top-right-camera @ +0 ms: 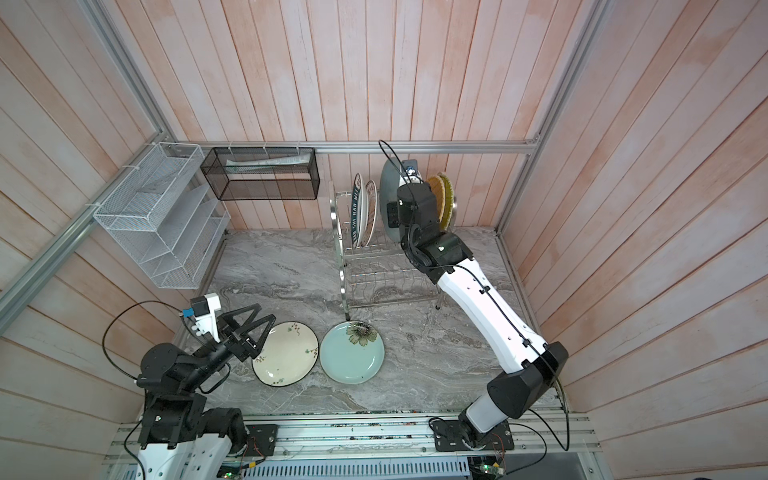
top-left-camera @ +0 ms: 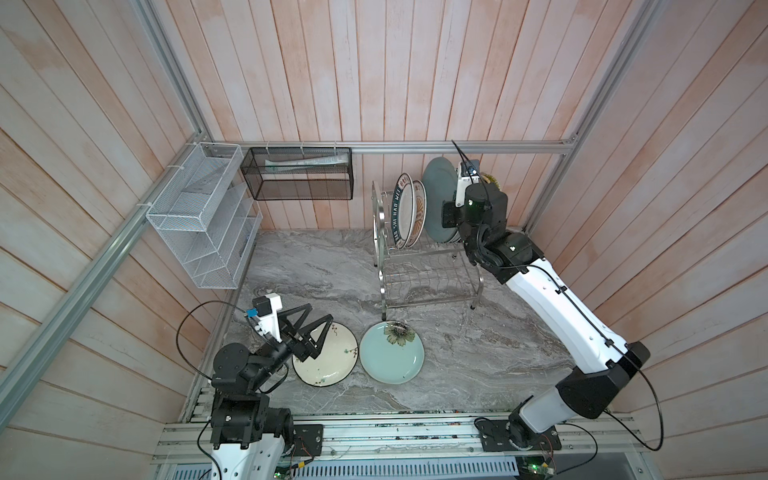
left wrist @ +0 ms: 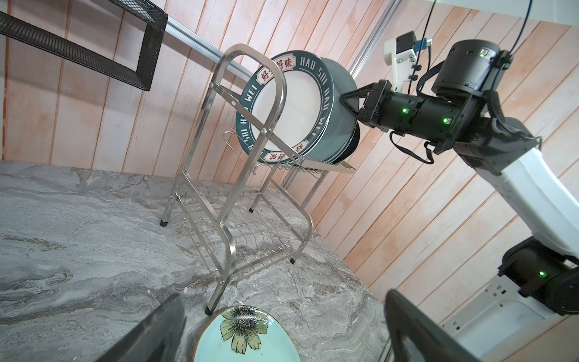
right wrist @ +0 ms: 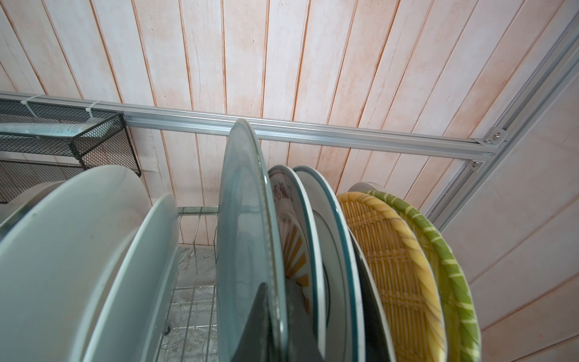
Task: Load plates into a dish rack
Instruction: Place the plate on the dish rack.
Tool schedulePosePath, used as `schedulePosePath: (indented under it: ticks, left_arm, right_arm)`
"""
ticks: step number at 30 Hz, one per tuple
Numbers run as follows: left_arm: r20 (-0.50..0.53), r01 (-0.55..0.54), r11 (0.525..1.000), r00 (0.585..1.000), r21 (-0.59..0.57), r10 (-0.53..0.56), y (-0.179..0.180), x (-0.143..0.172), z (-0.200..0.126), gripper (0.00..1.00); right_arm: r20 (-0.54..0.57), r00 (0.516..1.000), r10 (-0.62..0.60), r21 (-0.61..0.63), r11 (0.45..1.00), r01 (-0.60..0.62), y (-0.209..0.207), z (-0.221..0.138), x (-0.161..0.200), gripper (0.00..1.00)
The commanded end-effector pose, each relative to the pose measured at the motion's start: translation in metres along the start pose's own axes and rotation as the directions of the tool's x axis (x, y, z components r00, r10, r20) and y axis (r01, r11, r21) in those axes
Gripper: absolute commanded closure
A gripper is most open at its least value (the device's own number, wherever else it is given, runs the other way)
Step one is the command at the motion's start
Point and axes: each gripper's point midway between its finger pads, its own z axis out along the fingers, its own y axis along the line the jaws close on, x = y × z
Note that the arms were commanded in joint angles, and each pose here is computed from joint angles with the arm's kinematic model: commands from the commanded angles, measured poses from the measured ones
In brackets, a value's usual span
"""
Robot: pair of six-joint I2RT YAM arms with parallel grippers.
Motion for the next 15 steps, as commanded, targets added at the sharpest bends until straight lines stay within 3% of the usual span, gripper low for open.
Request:
schedulePosePath:
  ticks: [1, 6, 9, 15]
  left_arm:
    - [-0.001, -0.003, 1.000, 1.000, 0.017, 0.003, -0.0004, 0.0005, 0.0015, 0.00]
    - [0.000, 0.001, 1.000, 1.000, 0.011, -0.001, 0.0014, 0.0005, 0.0017, 0.00]
    - [-0.002, 0.004, 1.000, 1.000, 0.009, -0.004, 0.0024, 0.0009, 0.0020, 0.00]
    - [0.001, 0.006, 1.000, 1.000, 0.006, -0.006, 0.0030, 0.0002, 0.0019, 0.00]
  right_arm:
    - [0.039, 0.995, 0.089, -0.041, 0.995, -0.088, -0.0059, -0.0086, -0.0176, 1.00]
    - [0.037, 0.996, 0.079, -0.041, 0.996, -0.077, -0.0059, -0.0069, -0.0163, 1.00]
    - [0.035, 0.997, 0.075, -0.041, 0.996, -0.073, -0.0065, -0.0060, -0.0166, 0.90]
    - [0.042, 0.995, 0.088, -0.042, 0.995, -0.086, -0.0117, -0.0059, -0.0211, 0.80]
